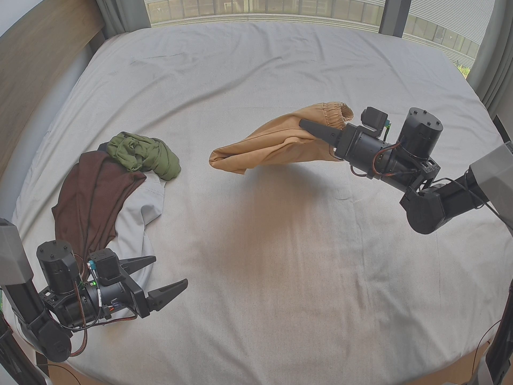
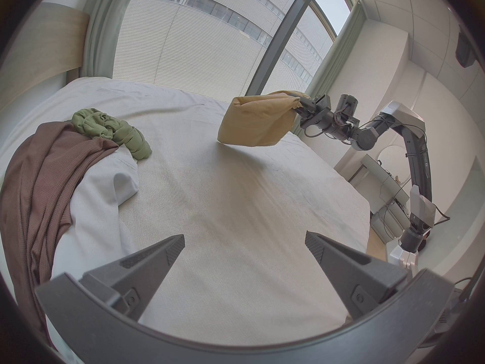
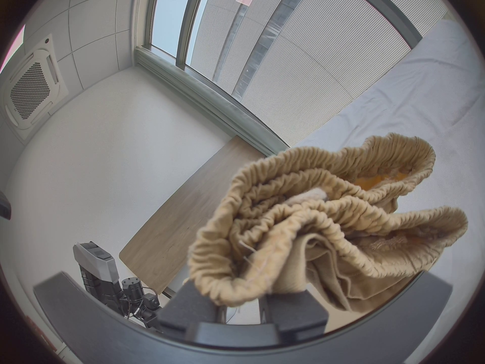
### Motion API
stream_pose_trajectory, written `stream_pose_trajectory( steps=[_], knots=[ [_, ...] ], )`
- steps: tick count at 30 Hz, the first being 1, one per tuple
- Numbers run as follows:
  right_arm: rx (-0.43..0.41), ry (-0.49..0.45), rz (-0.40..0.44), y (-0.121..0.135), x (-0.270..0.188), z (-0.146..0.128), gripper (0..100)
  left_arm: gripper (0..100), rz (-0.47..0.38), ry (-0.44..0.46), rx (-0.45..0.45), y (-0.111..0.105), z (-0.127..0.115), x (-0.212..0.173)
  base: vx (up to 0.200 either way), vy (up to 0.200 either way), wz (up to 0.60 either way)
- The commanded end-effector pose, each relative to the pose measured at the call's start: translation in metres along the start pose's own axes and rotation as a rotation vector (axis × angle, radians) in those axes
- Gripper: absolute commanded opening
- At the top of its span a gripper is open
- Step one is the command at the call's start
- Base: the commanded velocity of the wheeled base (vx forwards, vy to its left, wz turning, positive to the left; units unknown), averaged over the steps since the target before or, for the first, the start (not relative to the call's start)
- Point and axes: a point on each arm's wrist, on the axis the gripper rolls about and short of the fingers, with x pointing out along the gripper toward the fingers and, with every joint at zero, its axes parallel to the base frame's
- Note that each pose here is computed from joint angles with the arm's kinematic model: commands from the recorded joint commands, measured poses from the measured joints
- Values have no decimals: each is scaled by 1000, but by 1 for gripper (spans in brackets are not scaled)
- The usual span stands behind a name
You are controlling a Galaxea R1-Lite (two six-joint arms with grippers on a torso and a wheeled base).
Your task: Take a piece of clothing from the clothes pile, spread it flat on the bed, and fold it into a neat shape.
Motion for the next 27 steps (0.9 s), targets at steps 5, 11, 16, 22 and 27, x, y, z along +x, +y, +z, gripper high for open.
stream_pose_trajectory(
  steps=[5, 11, 16, 22, 27],
  knots=[
    [-2, -7, -19, -28, 22, 6, 0, 100, -1, 10, -6, -1, -2, -1, 0, 0, 0],
    [-23, -25, -12, -37, 35, 10, 0, 100, -3, 13, -7, -1, -3, -1, 0, 0, 0],
    [-48, -53, -2, -39, 42, 24, 0, 100, -2, 24, -13, -2, -5, -3, 0, 0, 0],
    [-40, -45, -14, -42, 41, 23, 0, 100, -2, 25, -14, -2, -5, -3, 0, 0, 0],
    [-36, 31, -61, -53, 30, -9, 0, 100, -4, 25, -13, -2, -5, -3, 0, 0, 0]
  ],
)
